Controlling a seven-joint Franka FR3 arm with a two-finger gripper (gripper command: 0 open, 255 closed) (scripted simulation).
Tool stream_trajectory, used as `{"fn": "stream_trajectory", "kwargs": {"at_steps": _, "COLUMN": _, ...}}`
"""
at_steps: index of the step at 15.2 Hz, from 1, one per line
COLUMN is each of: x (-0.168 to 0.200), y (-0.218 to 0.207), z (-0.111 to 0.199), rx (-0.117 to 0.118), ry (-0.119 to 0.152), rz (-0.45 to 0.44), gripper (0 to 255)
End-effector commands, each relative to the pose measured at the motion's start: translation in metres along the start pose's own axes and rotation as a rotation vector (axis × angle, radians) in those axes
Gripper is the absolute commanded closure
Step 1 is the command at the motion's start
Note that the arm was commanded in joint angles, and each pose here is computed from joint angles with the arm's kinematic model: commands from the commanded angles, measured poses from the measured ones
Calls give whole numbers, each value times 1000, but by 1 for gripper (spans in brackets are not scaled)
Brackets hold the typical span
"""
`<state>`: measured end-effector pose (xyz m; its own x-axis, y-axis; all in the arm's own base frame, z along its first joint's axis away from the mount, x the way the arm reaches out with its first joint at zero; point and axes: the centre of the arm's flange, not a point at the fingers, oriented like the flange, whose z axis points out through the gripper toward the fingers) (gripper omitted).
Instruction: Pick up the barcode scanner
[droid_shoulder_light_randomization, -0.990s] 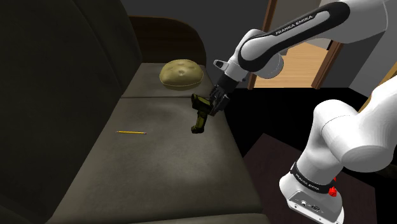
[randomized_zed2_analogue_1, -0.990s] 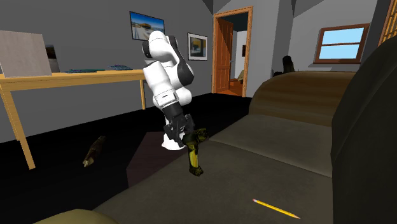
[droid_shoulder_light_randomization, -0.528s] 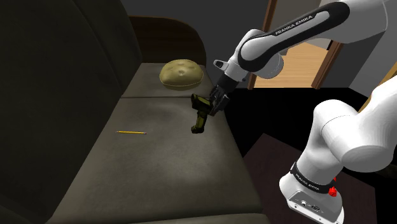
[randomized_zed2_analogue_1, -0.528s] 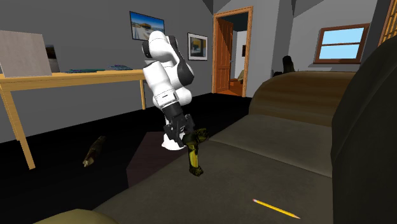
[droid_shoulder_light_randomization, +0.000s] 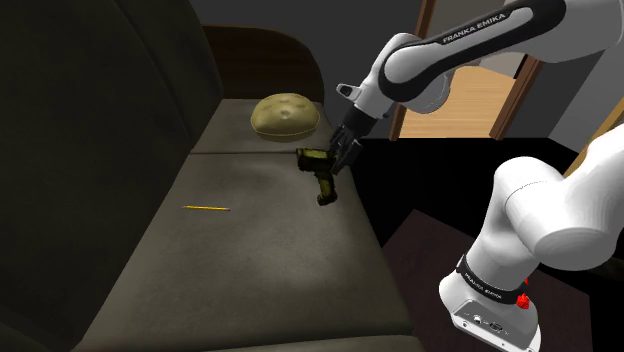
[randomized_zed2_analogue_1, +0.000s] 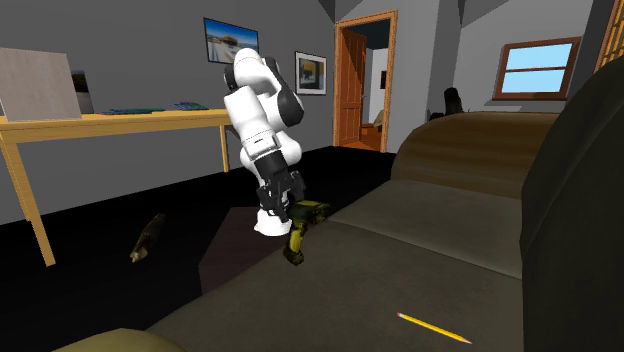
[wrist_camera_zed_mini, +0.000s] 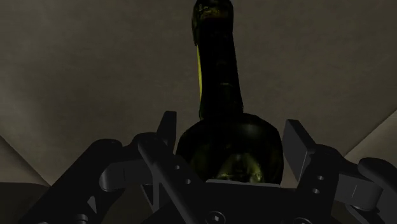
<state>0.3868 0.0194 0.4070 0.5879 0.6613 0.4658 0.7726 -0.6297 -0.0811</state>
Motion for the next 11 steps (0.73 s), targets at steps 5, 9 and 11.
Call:
{"fn": "stream_trajectory", "kwargs": {"at_steps": 5, "x": 14, "y": -3, "z": -28, "rx": 0, "ry": 0, "rz": 0, "gripper": 255}}
{"fn": "stream_trajectory", "kwargs": {"at_steps": 9, "x": 24, "y": -4, "z": -47, "rx": 0, "ry": 0, "rz": 0, "gripper": 255}}
{"fn": "stream_trajectory", "kwargs": {"at_steps": 11, "x": 24, "y": -4, "z": -48, "rx": 0, "ry": 0, "rz": 0, "gripper": 255}}
